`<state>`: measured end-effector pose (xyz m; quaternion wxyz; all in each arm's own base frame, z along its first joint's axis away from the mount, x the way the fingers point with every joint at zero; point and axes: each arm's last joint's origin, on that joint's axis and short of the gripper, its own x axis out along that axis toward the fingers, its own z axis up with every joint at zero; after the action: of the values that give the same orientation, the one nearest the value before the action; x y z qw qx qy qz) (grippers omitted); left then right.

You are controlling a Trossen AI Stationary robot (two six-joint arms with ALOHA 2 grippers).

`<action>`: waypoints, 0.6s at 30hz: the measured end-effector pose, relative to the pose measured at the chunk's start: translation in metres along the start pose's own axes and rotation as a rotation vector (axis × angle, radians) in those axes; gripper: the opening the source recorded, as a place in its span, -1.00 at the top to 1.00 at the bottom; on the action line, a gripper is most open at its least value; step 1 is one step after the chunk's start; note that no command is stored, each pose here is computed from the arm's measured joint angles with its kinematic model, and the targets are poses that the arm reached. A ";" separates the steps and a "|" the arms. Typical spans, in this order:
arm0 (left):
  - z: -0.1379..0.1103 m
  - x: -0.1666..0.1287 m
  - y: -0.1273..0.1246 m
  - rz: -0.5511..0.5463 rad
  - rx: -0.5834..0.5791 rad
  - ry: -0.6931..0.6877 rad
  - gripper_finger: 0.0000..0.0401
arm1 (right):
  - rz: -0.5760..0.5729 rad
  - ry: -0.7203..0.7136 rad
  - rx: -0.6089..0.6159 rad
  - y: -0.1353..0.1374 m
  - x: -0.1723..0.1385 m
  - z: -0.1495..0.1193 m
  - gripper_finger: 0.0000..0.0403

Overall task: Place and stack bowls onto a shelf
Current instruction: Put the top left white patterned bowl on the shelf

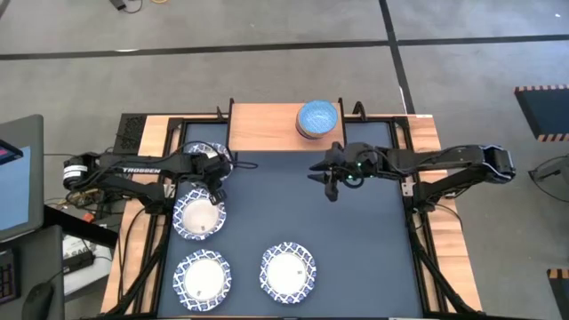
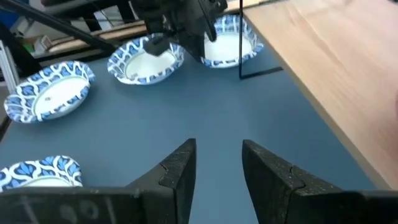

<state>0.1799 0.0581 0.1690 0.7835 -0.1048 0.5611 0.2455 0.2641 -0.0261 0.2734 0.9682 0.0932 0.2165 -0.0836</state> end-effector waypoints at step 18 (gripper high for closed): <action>0.047 -0.125 -0.035 0.203 0.258 -0.171 1.00 | 0.006 -0.008 0.008 0.000 -0.002 0.001 0.22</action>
<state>0.2053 0.0155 0.2974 0.8064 0.0750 0.5270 0.2576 0.2629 -0.0258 0.2753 0.9689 0.0973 0.2120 -0.0821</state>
